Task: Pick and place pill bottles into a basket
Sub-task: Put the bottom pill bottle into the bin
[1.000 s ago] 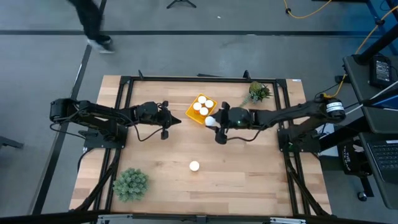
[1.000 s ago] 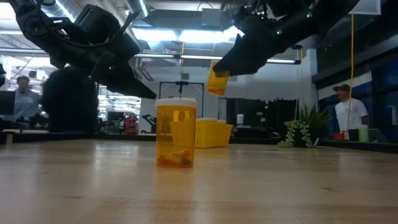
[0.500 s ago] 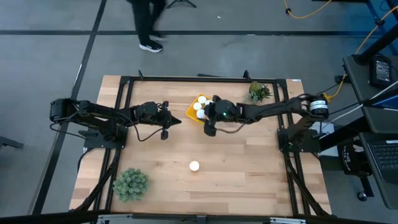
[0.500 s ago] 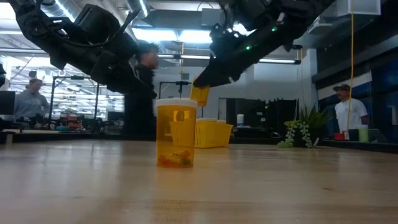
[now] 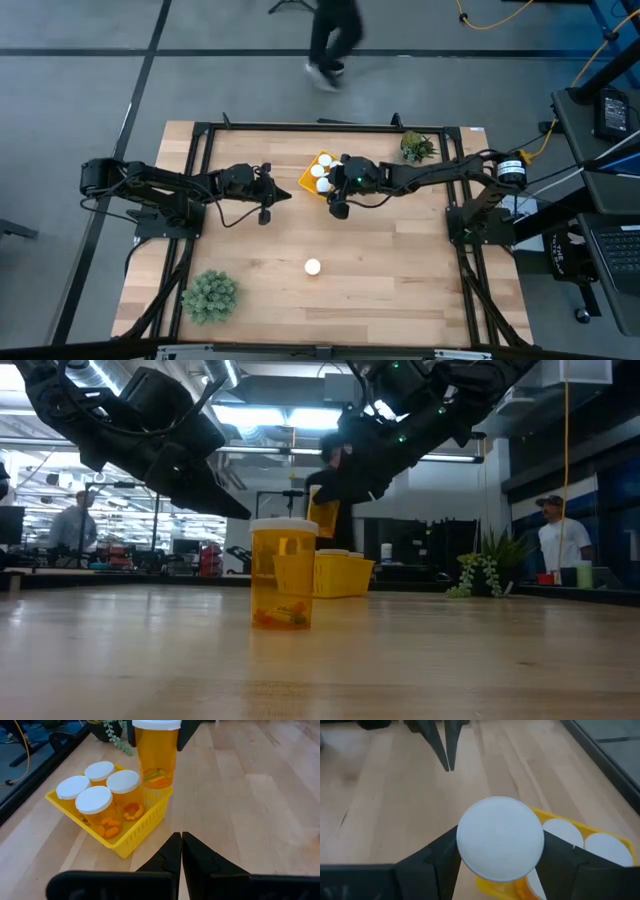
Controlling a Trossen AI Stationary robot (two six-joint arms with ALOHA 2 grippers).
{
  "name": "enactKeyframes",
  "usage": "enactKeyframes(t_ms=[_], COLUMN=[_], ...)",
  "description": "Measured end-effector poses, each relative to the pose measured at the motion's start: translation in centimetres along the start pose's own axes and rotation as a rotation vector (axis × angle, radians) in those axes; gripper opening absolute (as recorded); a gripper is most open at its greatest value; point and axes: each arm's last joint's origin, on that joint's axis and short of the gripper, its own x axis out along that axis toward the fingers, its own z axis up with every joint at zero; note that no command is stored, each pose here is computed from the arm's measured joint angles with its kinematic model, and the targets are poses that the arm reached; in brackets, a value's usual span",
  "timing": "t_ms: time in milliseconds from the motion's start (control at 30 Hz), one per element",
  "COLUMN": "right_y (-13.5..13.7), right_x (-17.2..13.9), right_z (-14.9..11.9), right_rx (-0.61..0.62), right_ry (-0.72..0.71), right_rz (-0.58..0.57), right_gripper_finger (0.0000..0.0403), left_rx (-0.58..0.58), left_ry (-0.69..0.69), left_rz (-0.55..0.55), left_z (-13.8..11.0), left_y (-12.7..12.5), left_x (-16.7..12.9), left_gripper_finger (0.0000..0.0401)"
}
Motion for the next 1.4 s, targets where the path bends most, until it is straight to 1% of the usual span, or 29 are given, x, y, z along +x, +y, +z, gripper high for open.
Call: enactKeyframes(t_ms=[433, 900, 1400], right_y=[-0.5, -0.8, -2.0], right_x=[1.1, 1.6, 1.6], right_z=[-0.9, -1.3, -1.6], right_rx=[0.007, 0.012, 0.025], right_ry=[0.027, 0.043, 0.063], right_rz=[-0.012, -0.021, -0.047], right_gripper_finger=[0.0218, 0.0218, 0.0218], left_rx=[-0.002, -0.001, -0.001], left_ry=[-0.004, -0.004, -0.003], left_rz=[0.002, 0.002, 0.010], left_z=[0.0, 0.0, 0.0], left_y=[0.0, 0.0, 0.0], left_x=[0.0, 0.0, 0.0], left_gripper_finger=[0.0010, 0.0010, 0.0010])
